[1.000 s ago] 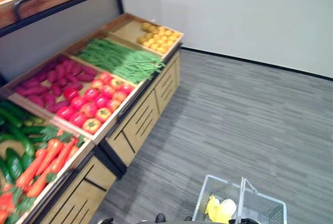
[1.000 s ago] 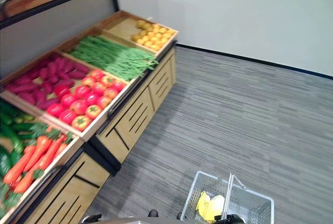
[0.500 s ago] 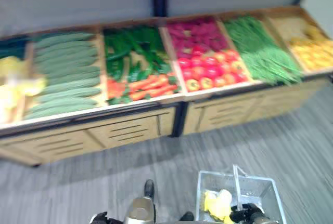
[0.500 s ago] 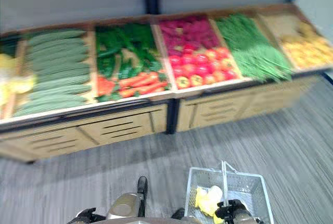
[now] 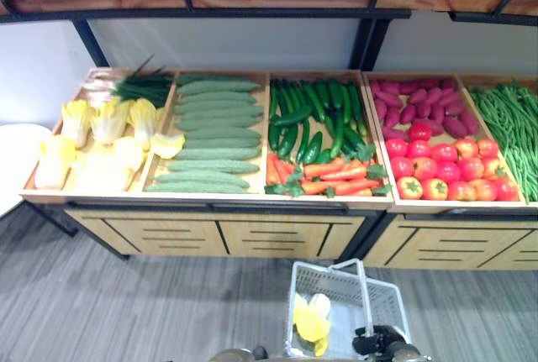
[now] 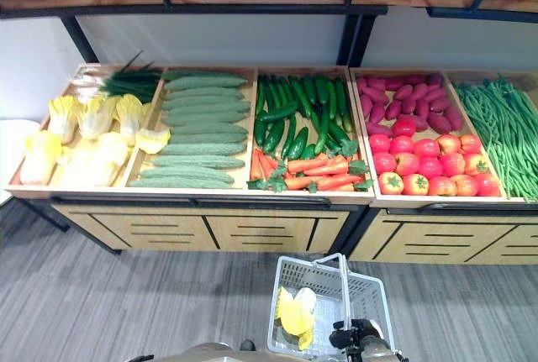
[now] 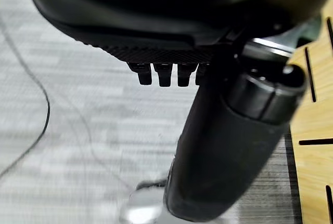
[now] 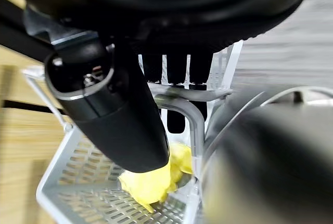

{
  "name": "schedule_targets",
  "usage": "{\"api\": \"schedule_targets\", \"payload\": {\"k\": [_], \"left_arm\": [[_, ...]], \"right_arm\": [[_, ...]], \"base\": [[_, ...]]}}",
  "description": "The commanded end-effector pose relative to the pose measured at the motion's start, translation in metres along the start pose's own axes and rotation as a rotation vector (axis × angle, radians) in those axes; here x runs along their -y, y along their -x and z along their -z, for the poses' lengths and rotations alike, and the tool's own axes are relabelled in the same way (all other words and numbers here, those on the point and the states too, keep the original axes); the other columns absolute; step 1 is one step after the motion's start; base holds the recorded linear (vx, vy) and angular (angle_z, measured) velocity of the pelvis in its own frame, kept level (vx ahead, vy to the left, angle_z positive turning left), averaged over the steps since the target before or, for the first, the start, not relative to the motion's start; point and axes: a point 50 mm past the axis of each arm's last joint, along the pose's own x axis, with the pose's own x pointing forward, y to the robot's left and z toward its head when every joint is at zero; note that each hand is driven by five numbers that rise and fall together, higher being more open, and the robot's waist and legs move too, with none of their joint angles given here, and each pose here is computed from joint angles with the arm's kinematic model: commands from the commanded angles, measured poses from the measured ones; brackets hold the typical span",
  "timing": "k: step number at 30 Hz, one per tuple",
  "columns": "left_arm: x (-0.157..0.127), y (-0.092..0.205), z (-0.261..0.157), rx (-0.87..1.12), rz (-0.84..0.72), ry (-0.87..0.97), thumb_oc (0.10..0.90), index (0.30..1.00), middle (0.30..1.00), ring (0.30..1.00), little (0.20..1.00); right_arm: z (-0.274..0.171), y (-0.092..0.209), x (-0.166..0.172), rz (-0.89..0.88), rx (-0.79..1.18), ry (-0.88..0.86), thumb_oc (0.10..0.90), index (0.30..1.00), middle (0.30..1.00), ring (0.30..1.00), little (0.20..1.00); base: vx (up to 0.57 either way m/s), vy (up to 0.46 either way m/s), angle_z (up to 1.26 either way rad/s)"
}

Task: Get the vegetables into the basket

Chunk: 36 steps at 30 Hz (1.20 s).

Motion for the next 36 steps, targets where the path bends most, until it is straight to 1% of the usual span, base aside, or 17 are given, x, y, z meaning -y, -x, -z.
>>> {"api": "schedule_targets", "payload": {"k": [1,3,7,13,20,28,31,33,34,36], "left_arm": [[-0.019,-0.001,-0.017,0.054,-0.062,0.006,0.9,1.0,1.0,1.0,1.0],[-0.022,-0.001,-0.023,0.063,-0.083,-0.03,0.9,1.0,1.0,1.0,1.0],[-0.016,-0.001,-0.022,0.065,-0.061,-0.002,0.9,1.0,1.0,1.0,1.0],[-0.009,-0.001,-0.014,0.042,-0.043,0.001,0.9,1.0,1.0,1.0,1.0],[-0.009,-0.001,-0.005,0.013,-0.045,-0.01,0.9,1.0,1.0,1.0,1.0],[-0.009,-0.001,-0.007,0.018,-0.048,-0.009,0.9,1.0,1.0,1.0,1.0],[-0.008,-0.001,-0.009,0.023,-0.047,-0.028,0.9,1.0,1.0,1.0,1.0],[-0.008,-0.001,-0.013,0.041,-0.053,-0.032,0.9,1.0,1.0,1.0,1.0],[-0.01,0.0,-0.025,0.088,-0.052,0.023,0.9,1.0,1.0,1.0,1.0],[-0.013,0.004,-0.052,0.207,-0.057,0.054,0.9,1.0,1.0,1.0,1.0]], "right_arm": [[0.026,0.003,0.017,0.035,-0.11,-0.005,0.4,0.3,0.3,0.3,0.3],[0.027,0.003,0.016,0.035,-0.112,-0.015,0.4,0.3,0.3,0.3,0.3],[0.031,0.004,0.014,0.027,-0.132,-0.01,0.4,0.3,0.3,0.3,0.3],[0.038,0.005,0.019,0.043,-0.154,-0.031,0.4,0.3,0.3,0.3,0.3],[0.044,0.007,0.027,0.065,-0.176,-0.036,0.4,0.3,0.3,0.3,0.3],[0.045,0.007,0.028,0.068,-0.182,-0.03,0.4,0.3,0.3,0.3,0.3],[0.057,0.01,0.038,0.095,-0.241,-0.011,0.4,0.3,0.3,0.3,0.3],[0.056,0.01,0.043,0.11,-0.24,-0.011,0.4,0.3,0.3,0.3,0.3],[0.053,0.01,0.05,0.131,-0.235,-0.029,0.4,0.3,0.3,0.3,0.3],[0.052,0.01,0.056,0.148,-0.232,-0.031,0.4,0.3,0.3,0.3,0.3]], "base": [[0.19,-0.111,0.78],[0.16,-0.137,0.84],[0.1,-0.099,0.26],[0.06,-0.099,-0.02],[0.03,-0.069,-0.09],[0.0,-0.024,-0.01],[0.01,-0.074,0.02],[0.0,-0.003,0.03],[0.0,0.0,0.0],[-0.03,0.018,0.05]]}}
